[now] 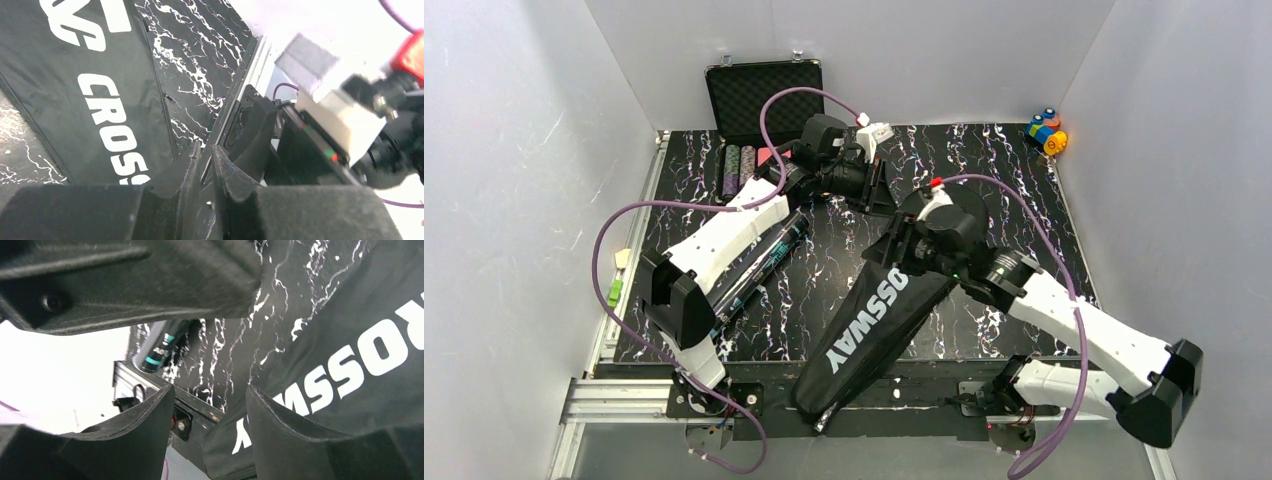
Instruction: Pack up the badminton gear
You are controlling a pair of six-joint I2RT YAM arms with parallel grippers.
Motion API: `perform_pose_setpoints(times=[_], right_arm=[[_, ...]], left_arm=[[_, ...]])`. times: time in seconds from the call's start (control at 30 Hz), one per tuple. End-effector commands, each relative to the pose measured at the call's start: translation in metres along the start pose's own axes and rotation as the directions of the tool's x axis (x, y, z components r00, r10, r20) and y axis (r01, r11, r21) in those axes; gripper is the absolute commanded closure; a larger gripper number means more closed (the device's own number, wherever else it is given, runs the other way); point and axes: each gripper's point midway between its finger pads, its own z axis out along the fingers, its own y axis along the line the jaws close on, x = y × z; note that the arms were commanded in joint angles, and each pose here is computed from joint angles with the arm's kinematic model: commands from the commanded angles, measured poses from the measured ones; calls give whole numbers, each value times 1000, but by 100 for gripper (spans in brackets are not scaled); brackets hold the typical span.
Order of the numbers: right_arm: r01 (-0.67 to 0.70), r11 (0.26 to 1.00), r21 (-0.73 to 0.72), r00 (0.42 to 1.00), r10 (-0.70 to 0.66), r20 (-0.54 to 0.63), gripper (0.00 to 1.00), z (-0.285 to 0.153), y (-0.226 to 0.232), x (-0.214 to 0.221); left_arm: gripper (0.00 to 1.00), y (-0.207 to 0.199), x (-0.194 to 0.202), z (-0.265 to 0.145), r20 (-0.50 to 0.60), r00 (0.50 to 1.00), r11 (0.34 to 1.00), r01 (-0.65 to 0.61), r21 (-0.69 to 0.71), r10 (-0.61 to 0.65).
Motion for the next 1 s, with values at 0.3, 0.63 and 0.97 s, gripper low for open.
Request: perform_pose_setpoints(times=[0.3,0.63,0.97], right_arm=[[-200,905,376,980,179,91,36,-30,-93,37],[-368,812,454,929,341,143,35,-11,-185,36],[-414,760,502,910,353,216,36,-4,-241,-6]], left_arm=[[85,37,19,3,-12,1000,991,-27,-132,25],[65,44,42,4,-72,995,987,-82,-140,72],[66,48,91,20,-194,977,989,-107,-104,85]])
